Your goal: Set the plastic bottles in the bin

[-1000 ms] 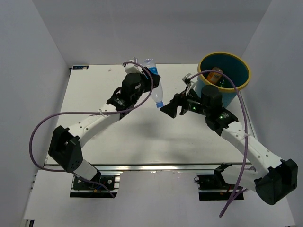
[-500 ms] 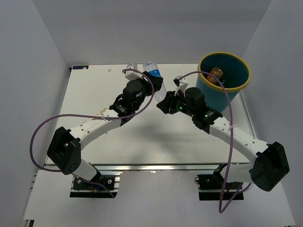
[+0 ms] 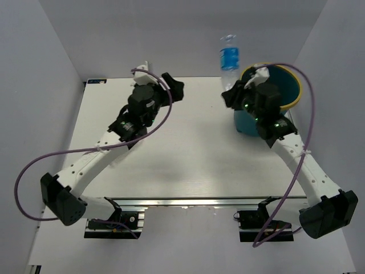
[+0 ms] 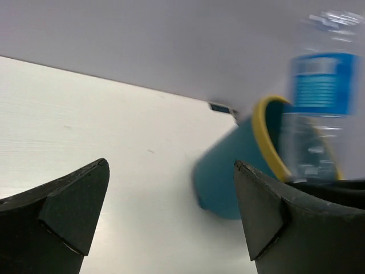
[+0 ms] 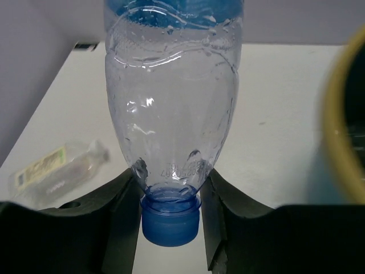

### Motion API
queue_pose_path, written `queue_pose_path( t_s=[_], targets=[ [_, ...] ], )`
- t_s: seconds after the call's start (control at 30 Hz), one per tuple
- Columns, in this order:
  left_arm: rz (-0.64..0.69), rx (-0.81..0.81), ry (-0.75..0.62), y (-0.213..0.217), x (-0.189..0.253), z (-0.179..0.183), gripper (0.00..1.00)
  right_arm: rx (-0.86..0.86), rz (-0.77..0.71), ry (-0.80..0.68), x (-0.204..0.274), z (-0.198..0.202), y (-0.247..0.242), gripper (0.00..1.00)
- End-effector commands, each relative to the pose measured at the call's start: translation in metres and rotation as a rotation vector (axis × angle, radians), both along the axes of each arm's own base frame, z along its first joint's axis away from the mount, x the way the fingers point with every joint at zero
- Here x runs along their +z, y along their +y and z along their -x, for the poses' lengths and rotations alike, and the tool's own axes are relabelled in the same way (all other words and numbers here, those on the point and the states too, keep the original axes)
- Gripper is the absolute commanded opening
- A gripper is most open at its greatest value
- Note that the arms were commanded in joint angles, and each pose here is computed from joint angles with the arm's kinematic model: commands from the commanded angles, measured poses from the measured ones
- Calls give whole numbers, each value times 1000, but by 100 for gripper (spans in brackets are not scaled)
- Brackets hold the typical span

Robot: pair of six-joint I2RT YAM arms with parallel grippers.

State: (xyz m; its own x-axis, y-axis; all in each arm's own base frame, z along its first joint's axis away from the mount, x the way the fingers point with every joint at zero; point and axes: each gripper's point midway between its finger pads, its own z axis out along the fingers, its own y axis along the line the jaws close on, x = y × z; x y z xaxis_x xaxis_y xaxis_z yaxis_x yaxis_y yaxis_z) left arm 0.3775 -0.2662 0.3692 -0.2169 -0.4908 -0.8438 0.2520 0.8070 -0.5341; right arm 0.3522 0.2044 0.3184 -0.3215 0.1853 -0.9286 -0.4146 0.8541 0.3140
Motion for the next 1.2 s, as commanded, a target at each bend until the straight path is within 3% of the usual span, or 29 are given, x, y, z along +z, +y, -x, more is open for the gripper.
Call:
queue_pose_path(
  t_s=[0.0, 0.13, 0.2, 0.27, 0.3, 0.4, 0.43, 0.53, 0.7, 0.87, 1.17],
  targets=[
    [-141, 209, 58, 82, -6, -4, 98, -183, 13, -48, 45, -22, -64, 10],
    [-228, 163, 196, 122, -53, -25, 98, -314, 63, 17, 49, -29, -109, 13],
    [-360, 168, 341, 141, -99, -36, 98, -346, 68, 77, 41, -24, -125, 18],
    [-453, 132, 399, 141, -114, -44, 98, -379, 64, 116, 33, -20, -137, 30],
    [-535, 77, 459, 138, -142, -47, 98, -403, 62, 134, 28, -16, -148, 35],
    [-630, 32, 519, 138, -171, -57, 98, -451, 52, 141, 27, -9, -166, 57],
    [-648, 5, 535, 136, -175, -58, 98, -457, 59, 142, 29, -6, -168, 73],
    [-709, -21, 538, 137, -181, -64, 98, -520, 81, 119, 41, 0, -183, 89],
    [-855, -130, 508, 137, -190, -70, 98, -527, 67, 16, 68, 13, -186, 89],
    [-1022, -235, 584, 148, -218, -61, 98, -510, 64, -41, 85, 26, -185, 89],
    [-1087, -266, 709, 155, -273, -62, 98, -494, 42, -41, 75, 35, -181, 89]
  ],
)
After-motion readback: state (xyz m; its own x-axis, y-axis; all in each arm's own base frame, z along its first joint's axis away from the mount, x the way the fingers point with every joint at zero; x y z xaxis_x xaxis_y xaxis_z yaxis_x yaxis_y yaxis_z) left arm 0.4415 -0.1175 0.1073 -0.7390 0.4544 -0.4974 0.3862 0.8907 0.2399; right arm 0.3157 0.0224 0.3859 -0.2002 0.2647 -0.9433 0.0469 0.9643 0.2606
